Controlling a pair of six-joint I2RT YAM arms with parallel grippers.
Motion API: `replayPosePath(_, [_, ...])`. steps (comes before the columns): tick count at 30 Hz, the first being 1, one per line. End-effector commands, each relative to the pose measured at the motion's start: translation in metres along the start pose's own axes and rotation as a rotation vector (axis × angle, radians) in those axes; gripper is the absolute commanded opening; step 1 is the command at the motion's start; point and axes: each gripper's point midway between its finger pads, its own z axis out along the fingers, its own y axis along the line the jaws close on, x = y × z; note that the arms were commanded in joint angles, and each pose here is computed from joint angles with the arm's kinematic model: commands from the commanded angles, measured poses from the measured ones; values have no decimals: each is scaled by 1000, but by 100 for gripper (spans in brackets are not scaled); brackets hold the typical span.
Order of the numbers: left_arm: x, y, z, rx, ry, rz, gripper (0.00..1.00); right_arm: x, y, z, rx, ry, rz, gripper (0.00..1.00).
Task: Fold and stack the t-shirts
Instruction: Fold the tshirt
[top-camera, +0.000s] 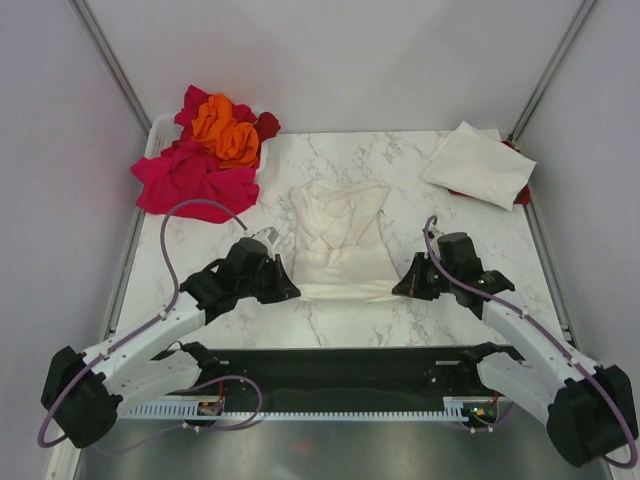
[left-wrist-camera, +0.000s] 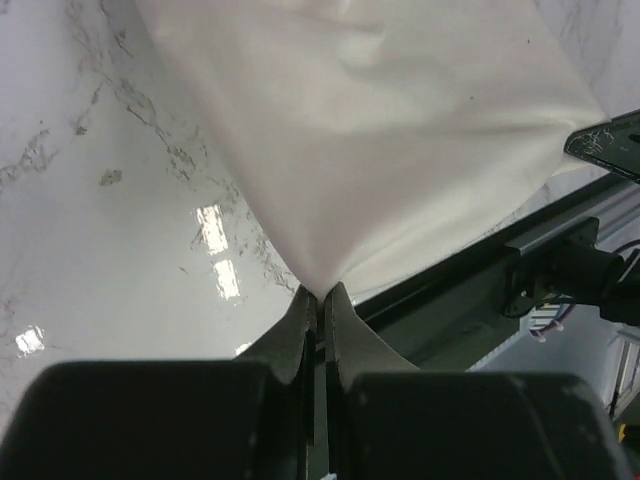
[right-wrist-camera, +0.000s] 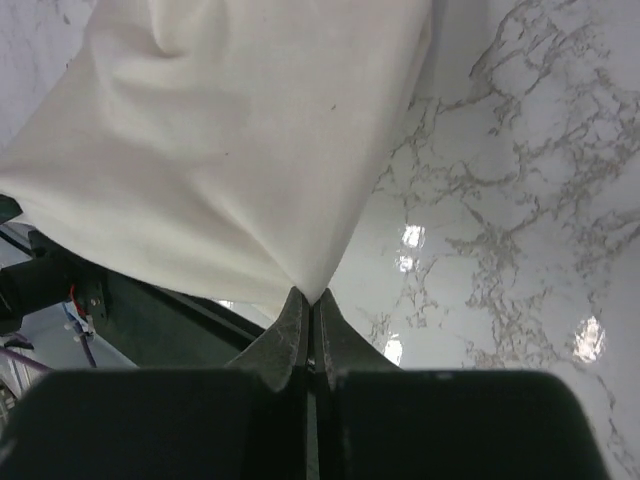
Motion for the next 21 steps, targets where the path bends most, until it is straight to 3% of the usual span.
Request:
replayPosePath(1, [0,-9,-26,-16,6,-61,2,1,2,-30,67,-7,18,0])
replayPosePath(9, [-69,-47,-61,-73,-93,70,2,-59,30,-50,109,-97,-62,0])
replayPosePath(21, [-160,-50,-37,-170,-156,123,2,-164,48,-17,209,-148,-156,0])
